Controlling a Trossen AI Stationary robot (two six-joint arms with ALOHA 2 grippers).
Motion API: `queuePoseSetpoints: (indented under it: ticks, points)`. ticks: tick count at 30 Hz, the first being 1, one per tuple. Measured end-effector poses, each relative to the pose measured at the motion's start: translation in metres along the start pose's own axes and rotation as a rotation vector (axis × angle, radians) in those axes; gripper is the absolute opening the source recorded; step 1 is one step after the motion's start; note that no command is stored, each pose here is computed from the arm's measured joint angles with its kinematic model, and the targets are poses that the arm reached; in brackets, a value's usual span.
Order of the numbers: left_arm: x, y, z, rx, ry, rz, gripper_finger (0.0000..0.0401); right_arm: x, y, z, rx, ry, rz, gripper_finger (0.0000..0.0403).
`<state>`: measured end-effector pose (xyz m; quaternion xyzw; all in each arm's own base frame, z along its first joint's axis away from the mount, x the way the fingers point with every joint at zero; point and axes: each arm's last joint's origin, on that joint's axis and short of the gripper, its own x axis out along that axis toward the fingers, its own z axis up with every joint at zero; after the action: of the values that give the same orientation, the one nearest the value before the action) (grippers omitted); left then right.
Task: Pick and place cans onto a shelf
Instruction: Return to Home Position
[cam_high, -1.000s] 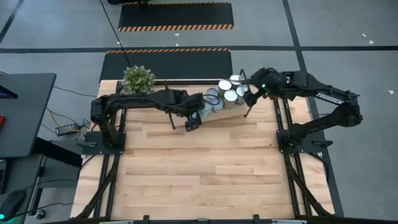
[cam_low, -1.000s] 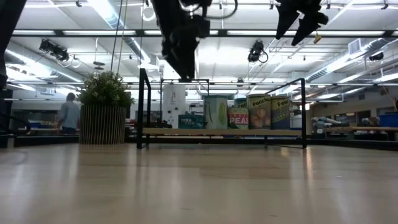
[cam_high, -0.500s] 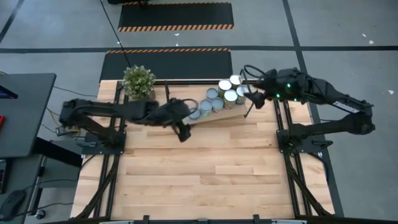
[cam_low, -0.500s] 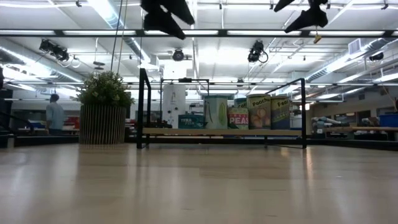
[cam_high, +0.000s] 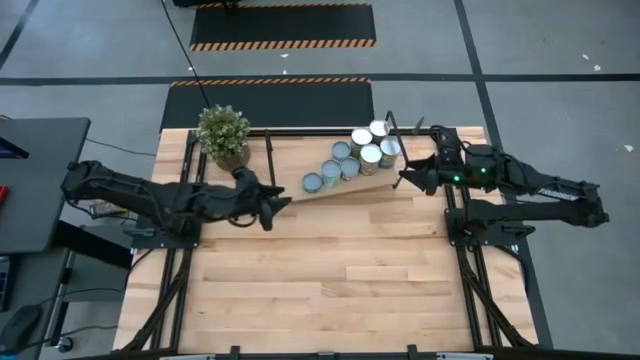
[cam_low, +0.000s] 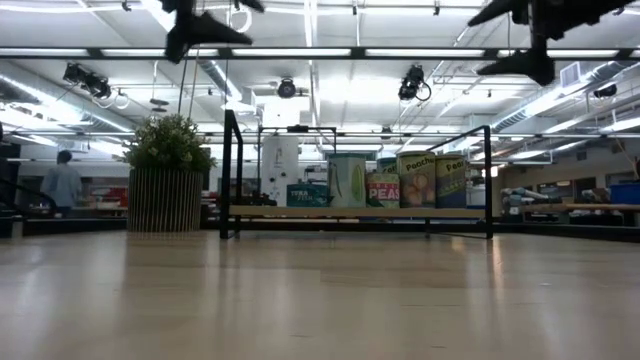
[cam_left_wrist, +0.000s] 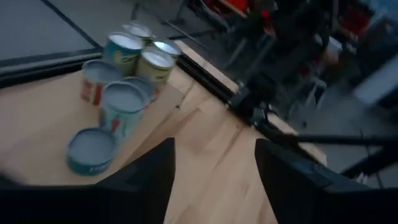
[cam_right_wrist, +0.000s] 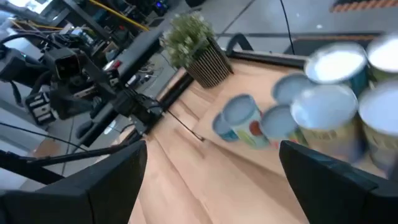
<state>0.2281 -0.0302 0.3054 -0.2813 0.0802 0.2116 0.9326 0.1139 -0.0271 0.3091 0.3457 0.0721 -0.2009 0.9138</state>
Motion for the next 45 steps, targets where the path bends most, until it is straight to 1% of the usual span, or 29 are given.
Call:
queuePoseSetpoints:
  ticks: [5, 12, 17, 22, 26, 30, 34, 40, 43, 45]
  points:
    - [-0.018, 0.021, -0.014, -0.132, -0.098, 0.009, 0.0203, -0.01, -0.013, -0.014, 0.049, 0.014, -0.012, 0.0374]
    - [-0.036, 0.048, -0.032, -0.24, -0.175, 0.06, 0.0173, -0.023, -0.028, -0.028, 0.081, -0.03, 0.024, 0.0374]
    - [-0.044, 0.068, -0.042, -0.302, -0.192, 0.082, 0.0152, -0.024, -0.041, -0.043, 0.146, -0.068, 0.064, 0.0374]
    - [-0.053, 0.09, -0.053, -0.37, -0.166, 0.142, 0.013, -0.019, -0.051, -0.056, 0.21, -0.129, 0.129, 0.0374]
    - [-0.063, 0.099, -0.054, -0.381, -0.158, 0.149, 0.0114, -0.015, -0.058, -0.064, 0.255, -0.161, 0.167, 0.0374]
    - [-0.074, 0.107, -0.054, -0.39, -0.148, 0.163, 0.0098, -0.01, -0.067, -0.075, 0.287, -0.155, 0.164, 0.0374]
    - [-0.08, 0.117, -0.058, -0.399, -0.113, 0.207, 0.008, -0.003, -0.075, -0.087, 0.325, -0.141, 0.156, 0.0374]
    - [-0.082, 0.12, -0.06, -0.389, -0.098, 0.222, 0.005, 0.011, -0.083, -0.098, 0.373, -0.197, 0.218, 0.0374]
    - [-0.079, 0.122, -0.066, -0.38, -0.082, 0.216, 0.0034, 0.018, -0.088, -0.105, 0.406, -0.237, 0.245, 0.0374]
    - [-0.076, 0.123, -0.071, -0.39, -0.075, 0.2, 0.0023, 0.019, -0.09, -0.106, 0.415, -0.242, 0.217, 0.0374]
